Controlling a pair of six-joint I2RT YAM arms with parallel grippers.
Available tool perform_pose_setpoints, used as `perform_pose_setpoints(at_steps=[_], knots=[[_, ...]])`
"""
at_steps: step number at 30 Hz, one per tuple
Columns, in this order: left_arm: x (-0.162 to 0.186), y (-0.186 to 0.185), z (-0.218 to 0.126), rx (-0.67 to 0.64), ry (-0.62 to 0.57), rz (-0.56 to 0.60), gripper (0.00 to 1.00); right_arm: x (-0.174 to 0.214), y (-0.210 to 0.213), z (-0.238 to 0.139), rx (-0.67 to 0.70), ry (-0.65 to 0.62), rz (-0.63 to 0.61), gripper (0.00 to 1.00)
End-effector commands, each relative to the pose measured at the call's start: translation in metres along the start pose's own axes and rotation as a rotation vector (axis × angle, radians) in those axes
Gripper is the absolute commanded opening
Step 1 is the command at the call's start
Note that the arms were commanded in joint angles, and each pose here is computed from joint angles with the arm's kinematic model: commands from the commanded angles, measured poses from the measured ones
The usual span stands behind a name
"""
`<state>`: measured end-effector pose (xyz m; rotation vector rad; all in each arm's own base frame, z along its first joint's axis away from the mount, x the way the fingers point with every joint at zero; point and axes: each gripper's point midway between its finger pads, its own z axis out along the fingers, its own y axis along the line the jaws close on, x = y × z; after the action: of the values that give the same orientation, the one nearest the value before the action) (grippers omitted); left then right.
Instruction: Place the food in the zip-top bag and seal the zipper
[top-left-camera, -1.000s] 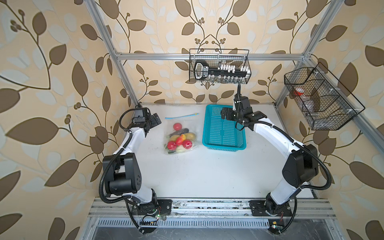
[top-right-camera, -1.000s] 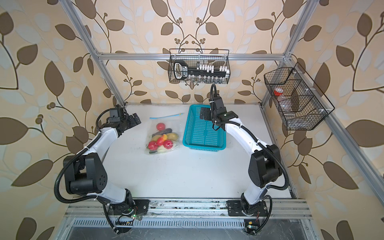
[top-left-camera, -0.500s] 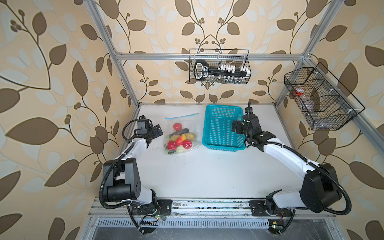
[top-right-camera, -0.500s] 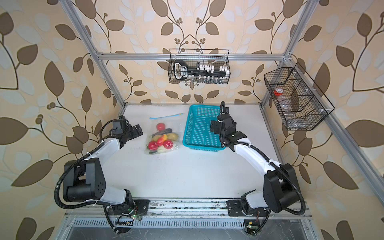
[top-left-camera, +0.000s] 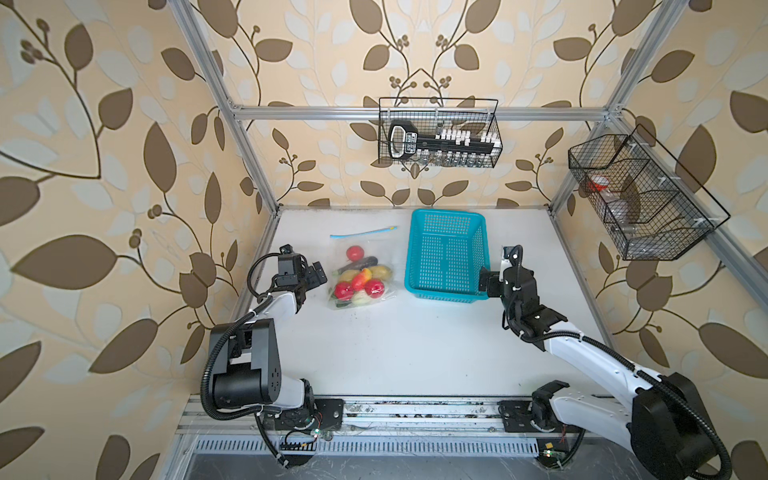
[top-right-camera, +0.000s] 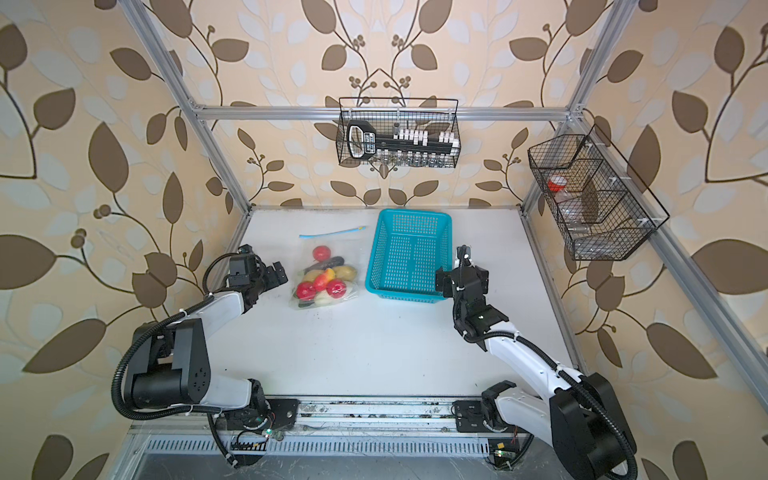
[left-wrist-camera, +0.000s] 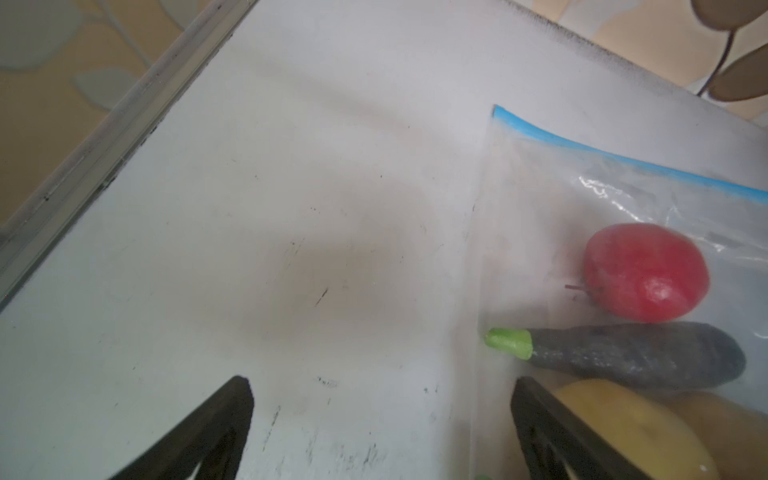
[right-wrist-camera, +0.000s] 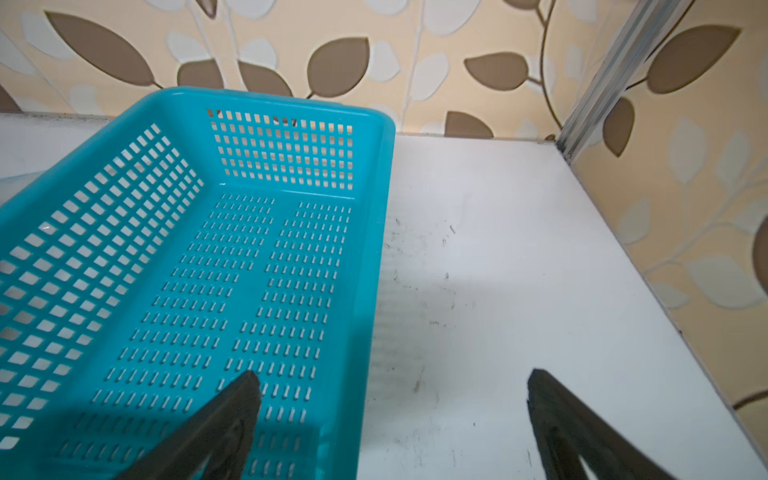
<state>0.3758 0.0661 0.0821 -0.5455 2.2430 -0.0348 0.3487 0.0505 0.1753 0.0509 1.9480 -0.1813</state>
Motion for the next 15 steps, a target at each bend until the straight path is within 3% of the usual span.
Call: perform_pose_setpoints(at_steps=[1,15], knots=[[-0.023,0.002,-0.004,-0.007,-0.111,0.013,0.99,-0.006,-0.014,-0.005,0.061,-0.057,-0.026,1.0],[-0.012,0.015,0.017,-0.058,-0.124,0.019,0.99,0.017,-0.03,-0.015,0.062,-0.12,-0.003,1.0]])
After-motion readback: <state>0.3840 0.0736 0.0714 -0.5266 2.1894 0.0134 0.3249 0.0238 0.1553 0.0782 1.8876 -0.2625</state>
